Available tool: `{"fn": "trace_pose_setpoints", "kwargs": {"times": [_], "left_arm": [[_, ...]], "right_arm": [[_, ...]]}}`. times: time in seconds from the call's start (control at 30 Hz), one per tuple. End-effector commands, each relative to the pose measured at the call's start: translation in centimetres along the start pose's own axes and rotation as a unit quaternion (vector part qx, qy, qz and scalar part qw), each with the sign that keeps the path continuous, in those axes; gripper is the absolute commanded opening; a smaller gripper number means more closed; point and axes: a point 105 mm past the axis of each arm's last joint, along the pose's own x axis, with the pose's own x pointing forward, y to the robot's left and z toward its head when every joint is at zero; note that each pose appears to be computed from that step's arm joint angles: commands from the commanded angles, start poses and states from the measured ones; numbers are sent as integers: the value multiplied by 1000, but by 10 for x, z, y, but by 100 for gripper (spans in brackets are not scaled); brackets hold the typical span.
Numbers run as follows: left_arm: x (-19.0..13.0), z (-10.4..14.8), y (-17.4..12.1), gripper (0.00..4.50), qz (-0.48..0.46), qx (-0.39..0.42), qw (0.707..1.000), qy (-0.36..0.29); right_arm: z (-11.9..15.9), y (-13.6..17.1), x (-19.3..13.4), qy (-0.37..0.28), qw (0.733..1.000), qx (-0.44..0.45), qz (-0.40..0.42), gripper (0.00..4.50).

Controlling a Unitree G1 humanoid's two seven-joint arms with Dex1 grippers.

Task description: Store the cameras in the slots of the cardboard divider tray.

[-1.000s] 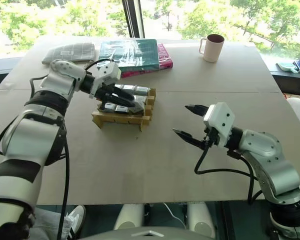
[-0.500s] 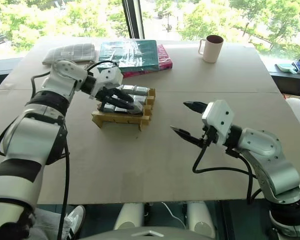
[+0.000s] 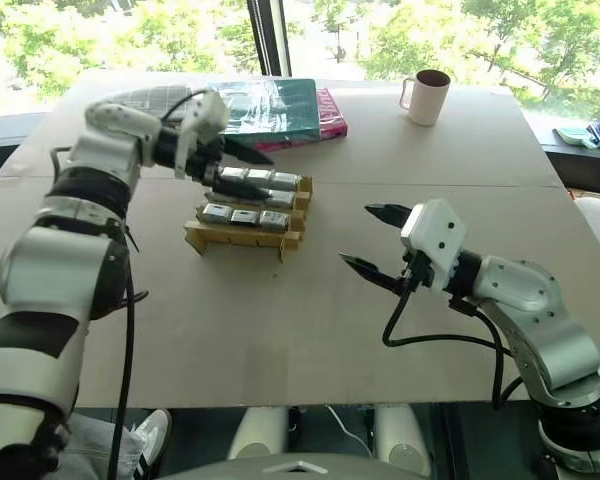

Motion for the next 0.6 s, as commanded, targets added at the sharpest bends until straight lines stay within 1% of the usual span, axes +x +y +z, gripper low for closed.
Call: {"fn": "trace_pose_setpoints", "kwargs": {"times": [0.03, 0.07, 0.13, 0.2, 0.23, 0.4, 0.5, 0.53, 0.57, 0.6], "left_arm": [[-27, 33, 3, 379, 36, -32, 992, -113], [-32, 34, 3, 379, 55, -42, 989, -133], [-44, 24, 3, 379, 109, -59, 977, -171], [-55, 4, -10, 379, 164, -54, 966, -190], [-58, -6, -21, 379, 178, -79, 961, -196], [-59, -53, -94, 379, 240, -121, 949, -167], [-54, -72, -128, 379, 258, -126, 948, -139], [-54, -82, -140, 379, 268, -140, 945, -127], [-53, -88, -149, 383, 274, -151, 942, -121], [-55, -93, -156, 383, 285, -158, 938, -117]], "right_arm": [[5, -1, -8, -3, 1000, -11, -10, 386], [3, -2, -10, 1, 1000, -10, -16, 386], [-3, -10, -15, 13, 998, -9, -53, 386], [-11, -17, -21, 25, 996, -2, -85, 386], [-16, -20, -25, 35, 994, -6, -100, 386], [-42, -24, -50, 76, 988, 16, -137, 386], [-50, -28, -60, 85, 985, 39, -148, 386], [-53, -31, -65, 93, 983, 37, -157, 386], [-56, -34, -69, 99, 981, 37, -165, 436], [-58, -35, -72, 102, 980, 40, -167, 449]]}}
